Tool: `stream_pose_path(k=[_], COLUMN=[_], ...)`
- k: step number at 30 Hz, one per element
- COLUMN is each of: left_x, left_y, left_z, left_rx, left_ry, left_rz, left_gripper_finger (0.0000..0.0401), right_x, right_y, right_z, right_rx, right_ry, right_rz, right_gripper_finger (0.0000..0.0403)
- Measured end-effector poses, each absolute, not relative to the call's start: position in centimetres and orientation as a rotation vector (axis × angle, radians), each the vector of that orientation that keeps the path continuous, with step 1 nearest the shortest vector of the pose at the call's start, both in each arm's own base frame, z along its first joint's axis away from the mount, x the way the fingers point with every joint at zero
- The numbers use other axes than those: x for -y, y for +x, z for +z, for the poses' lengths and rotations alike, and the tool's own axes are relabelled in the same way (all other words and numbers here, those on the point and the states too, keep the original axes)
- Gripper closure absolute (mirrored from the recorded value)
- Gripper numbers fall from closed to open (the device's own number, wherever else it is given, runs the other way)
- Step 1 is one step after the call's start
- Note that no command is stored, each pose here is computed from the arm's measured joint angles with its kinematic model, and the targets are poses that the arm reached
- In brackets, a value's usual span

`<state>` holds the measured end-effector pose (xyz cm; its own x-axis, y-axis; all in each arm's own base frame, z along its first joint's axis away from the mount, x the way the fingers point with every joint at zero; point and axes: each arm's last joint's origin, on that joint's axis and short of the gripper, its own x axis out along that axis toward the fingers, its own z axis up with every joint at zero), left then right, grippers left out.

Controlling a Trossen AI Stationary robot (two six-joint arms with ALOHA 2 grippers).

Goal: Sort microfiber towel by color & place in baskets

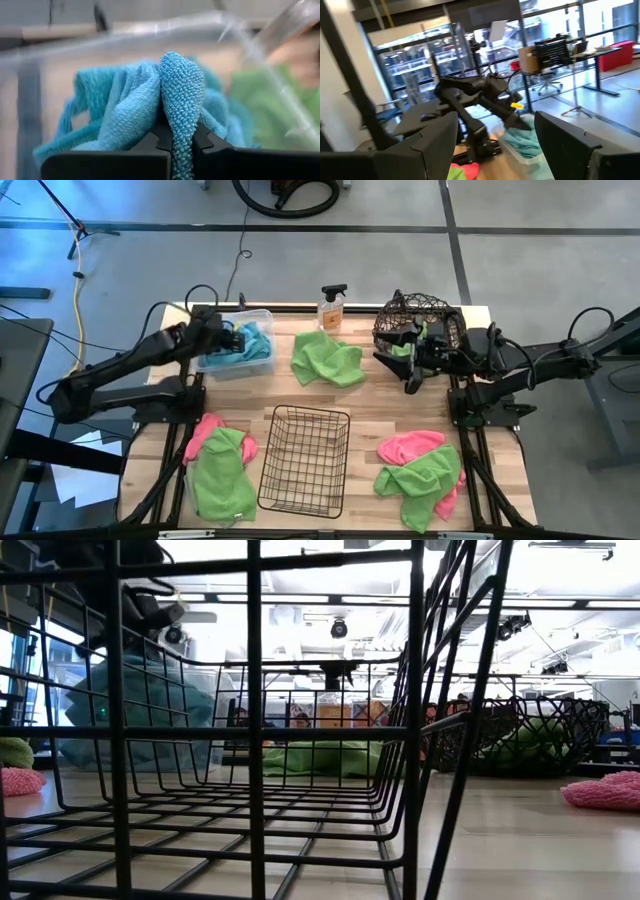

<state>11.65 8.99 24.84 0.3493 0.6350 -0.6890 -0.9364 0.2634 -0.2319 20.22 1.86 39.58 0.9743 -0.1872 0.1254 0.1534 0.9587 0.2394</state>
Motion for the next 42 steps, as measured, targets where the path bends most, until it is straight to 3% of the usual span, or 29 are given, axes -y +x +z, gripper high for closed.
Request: stream_pose_path(k=[4,14,26,32,42], left_x=[-10.3,-14.5,-17.3,-17.3,-16.6], left_y=[12.1,15.5,18.2,18.2,17.4], left_z=[24.9,24.4,18.9,18.8,20.8], left_rx=[-0.713,-0.955,-1.234,-1.241,-1.177], left_ry=[-0.786,-0.873,-1.027,-1.018,-0.954], left_rz=[1.082,1.052,0.997,0.985,0.96], left_gripper_finger=[0.0401,0.0401,0.0398,0.0367,0.0277], right_x=[-1.8,-1.8,-1.8,-1.8,-1.8], right_y=[20.2,20.2,20.2,20.2,20.3], right_z=[39.6,39.3,39.3,39.3,38.9], right_rx=[0.149,0.127,0.135,0.134,0.088], right_ry=[0.232,0.235,0.317,0.318,0.301], right_rz=[-0.188,-0.189,-0.184,-0.184,-0.19], right_gripper_finger=[0.0142,0.0142,0.0142,0.0142,0.0142])
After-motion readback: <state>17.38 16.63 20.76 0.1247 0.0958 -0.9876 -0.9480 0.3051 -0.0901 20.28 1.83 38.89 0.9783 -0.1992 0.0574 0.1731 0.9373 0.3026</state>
